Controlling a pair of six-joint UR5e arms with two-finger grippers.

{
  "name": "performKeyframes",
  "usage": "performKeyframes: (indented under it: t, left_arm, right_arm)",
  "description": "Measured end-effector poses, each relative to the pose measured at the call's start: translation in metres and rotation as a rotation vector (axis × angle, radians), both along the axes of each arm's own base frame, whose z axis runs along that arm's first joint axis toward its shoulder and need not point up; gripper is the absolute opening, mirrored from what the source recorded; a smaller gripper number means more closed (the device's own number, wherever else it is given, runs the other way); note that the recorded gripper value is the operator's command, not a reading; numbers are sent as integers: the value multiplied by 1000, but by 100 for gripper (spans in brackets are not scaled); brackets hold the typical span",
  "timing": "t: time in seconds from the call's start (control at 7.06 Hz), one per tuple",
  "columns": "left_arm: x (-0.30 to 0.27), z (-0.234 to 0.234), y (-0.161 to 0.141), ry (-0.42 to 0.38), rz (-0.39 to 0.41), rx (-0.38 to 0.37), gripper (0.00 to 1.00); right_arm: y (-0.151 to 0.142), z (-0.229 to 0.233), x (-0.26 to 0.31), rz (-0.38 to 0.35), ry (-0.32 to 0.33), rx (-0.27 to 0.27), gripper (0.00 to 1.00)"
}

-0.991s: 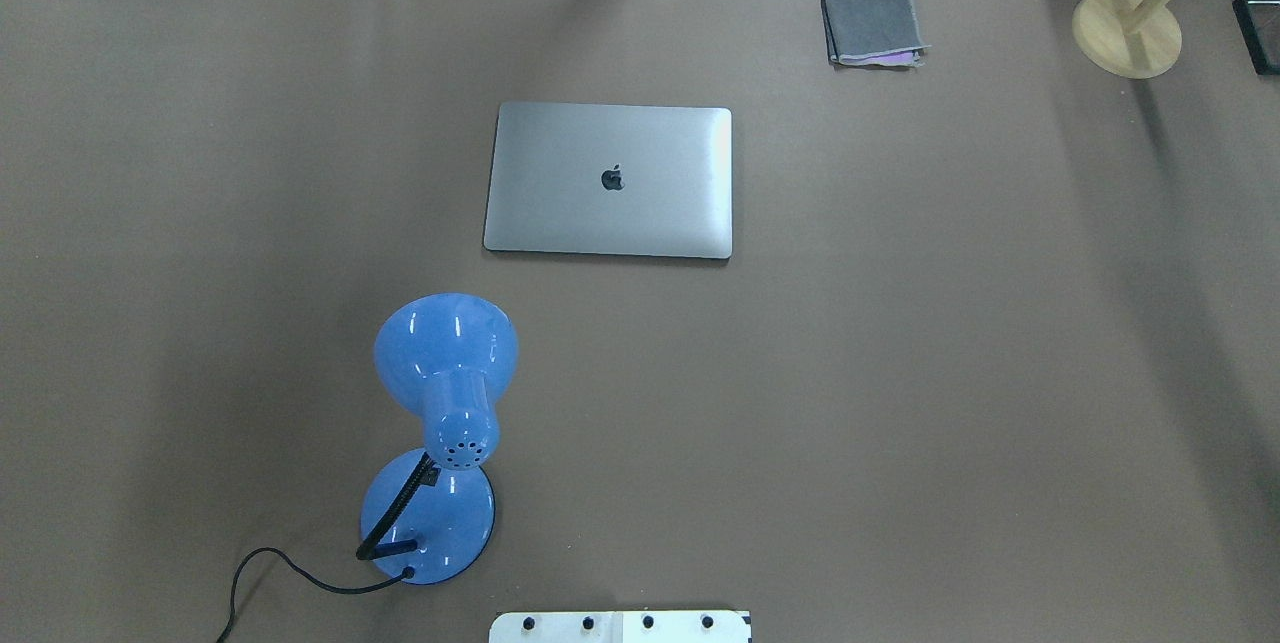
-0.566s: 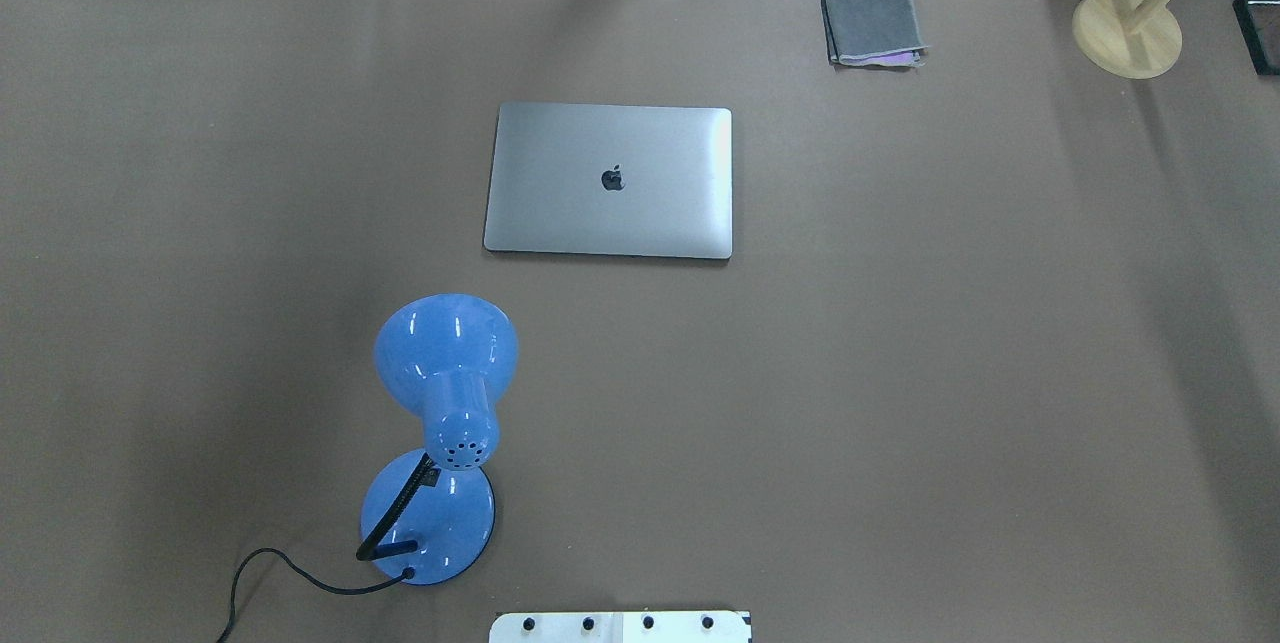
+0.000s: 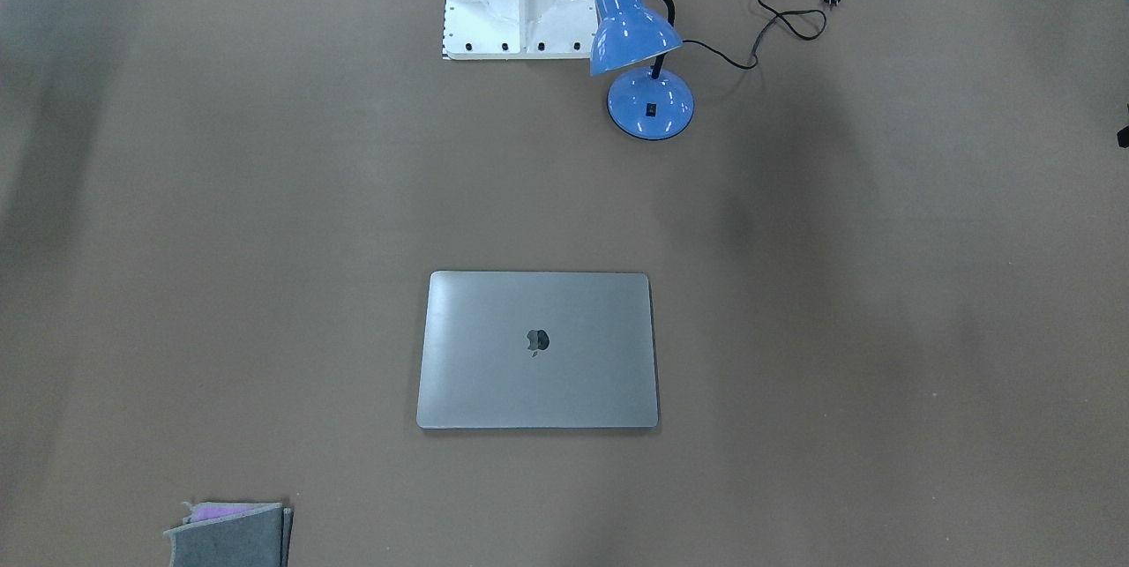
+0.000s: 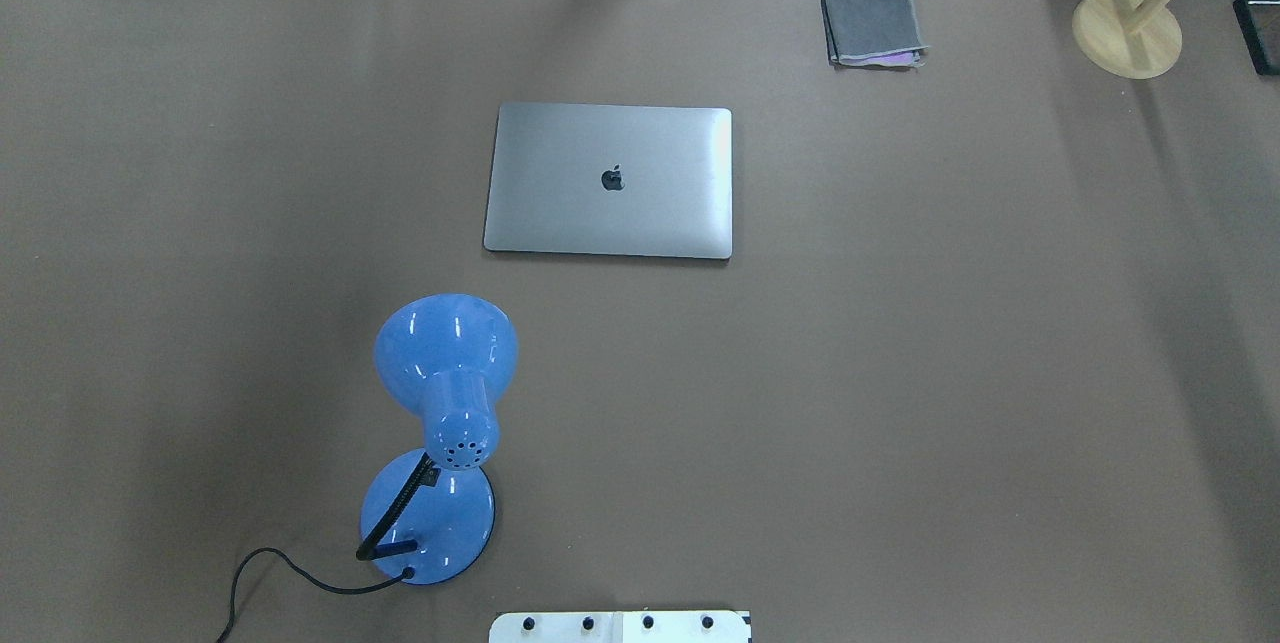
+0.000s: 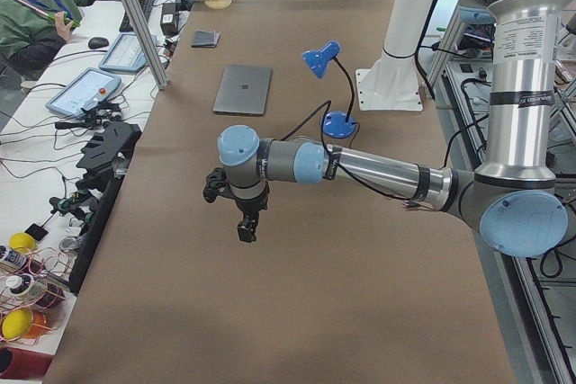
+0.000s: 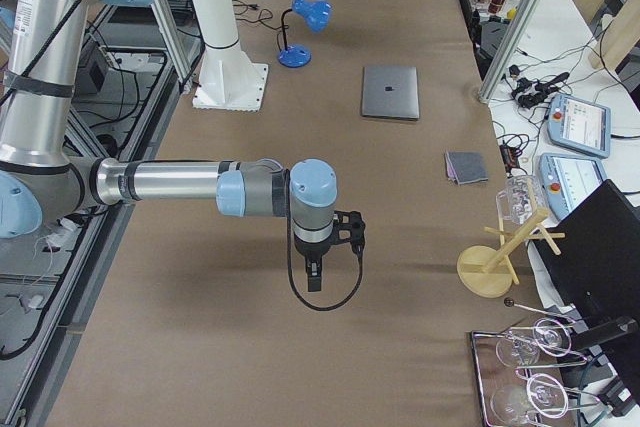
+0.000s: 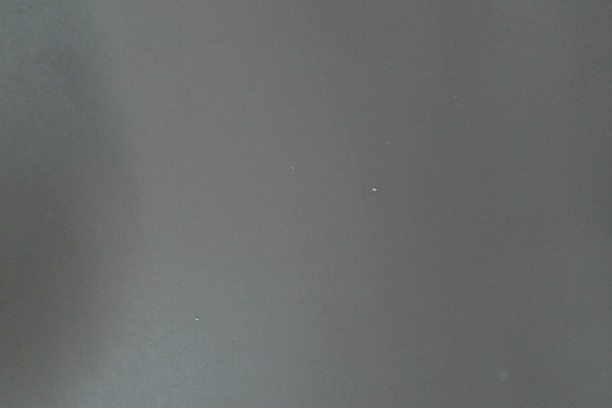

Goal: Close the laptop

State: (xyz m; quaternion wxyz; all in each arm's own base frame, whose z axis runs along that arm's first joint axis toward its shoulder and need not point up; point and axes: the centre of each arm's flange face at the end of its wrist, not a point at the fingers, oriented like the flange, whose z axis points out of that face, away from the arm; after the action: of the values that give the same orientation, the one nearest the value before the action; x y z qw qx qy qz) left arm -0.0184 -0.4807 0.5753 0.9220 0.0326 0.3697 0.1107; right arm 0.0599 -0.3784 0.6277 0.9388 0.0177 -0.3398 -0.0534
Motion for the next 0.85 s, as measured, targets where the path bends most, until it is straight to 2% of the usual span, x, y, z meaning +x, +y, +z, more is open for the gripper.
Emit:
performKeyframes:
  t: [0.85]
  left_arm:
    - [0, -2, 0, 5, 0, 6, 99]
  right_arm:
    - [1, -2, 0, 0, -5, 3, 100]
